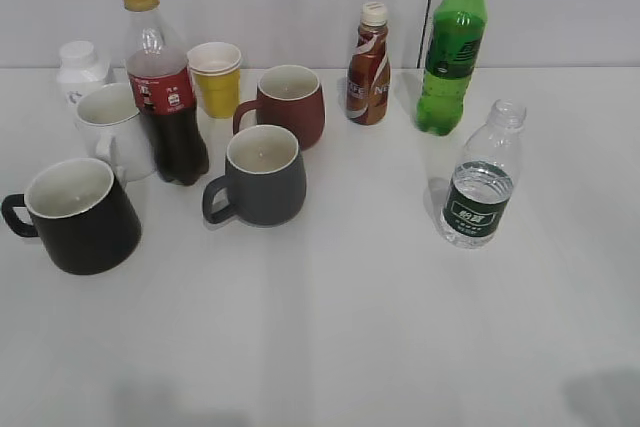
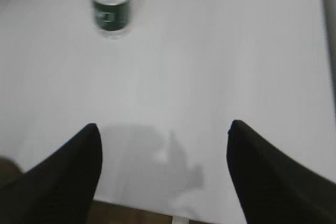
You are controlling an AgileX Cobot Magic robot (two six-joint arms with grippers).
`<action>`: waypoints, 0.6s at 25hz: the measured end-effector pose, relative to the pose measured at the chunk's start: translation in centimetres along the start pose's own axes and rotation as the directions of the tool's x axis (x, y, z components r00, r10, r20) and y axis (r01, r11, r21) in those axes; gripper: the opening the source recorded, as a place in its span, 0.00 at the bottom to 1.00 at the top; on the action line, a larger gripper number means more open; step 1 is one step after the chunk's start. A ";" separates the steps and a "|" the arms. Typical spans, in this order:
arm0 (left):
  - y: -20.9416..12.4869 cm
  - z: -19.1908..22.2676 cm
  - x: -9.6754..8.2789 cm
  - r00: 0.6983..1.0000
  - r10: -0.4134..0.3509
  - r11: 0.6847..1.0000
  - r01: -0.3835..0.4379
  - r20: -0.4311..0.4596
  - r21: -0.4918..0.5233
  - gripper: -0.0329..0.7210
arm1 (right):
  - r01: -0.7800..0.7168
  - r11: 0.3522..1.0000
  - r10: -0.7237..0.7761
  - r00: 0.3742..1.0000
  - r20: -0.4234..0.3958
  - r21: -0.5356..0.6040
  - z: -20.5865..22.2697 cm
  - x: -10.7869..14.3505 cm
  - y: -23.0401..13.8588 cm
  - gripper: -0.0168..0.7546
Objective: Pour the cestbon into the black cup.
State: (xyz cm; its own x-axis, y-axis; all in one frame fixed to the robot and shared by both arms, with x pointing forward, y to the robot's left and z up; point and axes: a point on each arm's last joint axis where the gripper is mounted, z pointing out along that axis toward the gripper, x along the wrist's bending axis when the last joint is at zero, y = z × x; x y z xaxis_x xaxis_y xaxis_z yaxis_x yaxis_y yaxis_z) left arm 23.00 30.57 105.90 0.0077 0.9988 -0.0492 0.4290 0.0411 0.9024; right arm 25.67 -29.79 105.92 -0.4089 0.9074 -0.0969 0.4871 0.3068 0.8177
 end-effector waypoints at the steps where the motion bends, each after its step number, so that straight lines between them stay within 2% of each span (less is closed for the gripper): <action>1: 0.0 0.0 0.0 1.000 -0.005 1.000 0.005 -0.010 -0.001 0.67 | 0.000 1.000 0.000 1.000 0.000 0.000 0.0 0.0 0.0 0.80; 5: 0.0 0.0 0.0 0.999 -0.020 1.000 0.020 -0.042 -0.004 0.64 | 0.000 1.000 0.000 1.000 0.000 0.000 0.0 0.0 0.0 0.80; 15: 0.0 0.0 -0.1 0.999 -0.021 1.000 0.021 -0.043 -0.004 0.61 | 0.000 1.000 0.000 1.000 0.000 0.000 0.0 0.0 0.0 0.80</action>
State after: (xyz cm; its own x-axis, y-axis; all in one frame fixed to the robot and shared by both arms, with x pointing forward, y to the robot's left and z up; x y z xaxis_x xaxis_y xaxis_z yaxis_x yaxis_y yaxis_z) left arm 22.98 30.52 105.91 -0.0402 0.9979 -0.0501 0.4257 0.0625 0.9027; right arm 25.67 -29.79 105.92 -0.4089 0.9074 -0.0969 0.4871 0.3068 0.8177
